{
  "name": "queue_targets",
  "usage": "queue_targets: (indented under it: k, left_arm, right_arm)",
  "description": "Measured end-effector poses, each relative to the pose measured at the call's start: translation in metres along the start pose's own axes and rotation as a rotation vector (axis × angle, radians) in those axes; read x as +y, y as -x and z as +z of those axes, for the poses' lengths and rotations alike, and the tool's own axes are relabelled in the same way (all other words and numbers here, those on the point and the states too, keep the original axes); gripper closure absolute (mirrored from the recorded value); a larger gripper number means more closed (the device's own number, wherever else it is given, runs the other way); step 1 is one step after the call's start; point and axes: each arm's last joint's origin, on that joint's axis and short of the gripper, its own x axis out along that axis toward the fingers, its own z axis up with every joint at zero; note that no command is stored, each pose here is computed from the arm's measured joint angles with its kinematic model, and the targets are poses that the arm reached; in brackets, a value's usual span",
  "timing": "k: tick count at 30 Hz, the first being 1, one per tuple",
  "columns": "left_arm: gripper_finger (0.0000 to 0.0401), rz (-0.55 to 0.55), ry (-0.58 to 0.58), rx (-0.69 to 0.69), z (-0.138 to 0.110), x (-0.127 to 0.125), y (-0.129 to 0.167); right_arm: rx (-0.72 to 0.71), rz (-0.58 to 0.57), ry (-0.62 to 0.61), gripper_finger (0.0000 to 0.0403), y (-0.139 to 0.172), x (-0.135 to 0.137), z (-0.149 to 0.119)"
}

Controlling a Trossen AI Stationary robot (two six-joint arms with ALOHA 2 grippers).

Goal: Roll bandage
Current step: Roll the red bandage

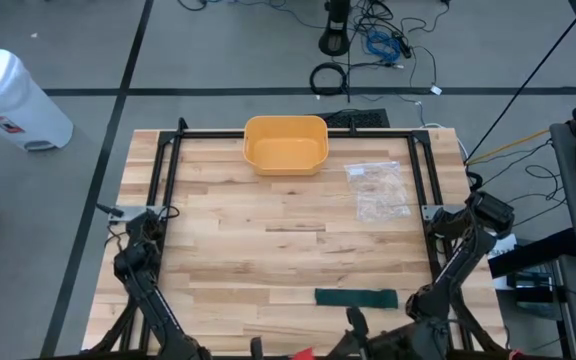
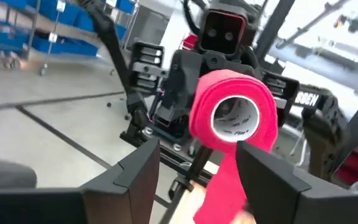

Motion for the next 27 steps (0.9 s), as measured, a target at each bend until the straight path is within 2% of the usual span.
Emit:
queue_targets:
  k: [6,11,16,21,27]
  left_arm:
    - [0.0336,-0.012,0.009,-0.006,0.001,-0.003,0.005]
    - [0.0336,-0.004,0.015,-0.005,0.000,0.000,-0.001]
    - [0.0336,0.003,0.015,-0.004,0.000,0.003,-0.005]
    - [0.0336,0.010,0.014,-0.003,-0.001,0.005,-0.008]
    - [0.0336,0.009,0.013,-0.002,-0.001,0.004,-0.008]
  right_arm:
    - [-0.030,0.019,0.126,0.0207,0.007,0.009,0.006]
    - [-0.030,0.013,0.176,0.0207,0.007,0.008,0.006]
    - [-0.037,-0.001,0.155,0.0207,0.002,0.001,0.005]
    - [-0.080,0.067,0.095,0.0207,-0.007,-0.008,0.000]
    - [-0.070,0.044,0.076,0.0207,-0.012,-0.017,-0.003]
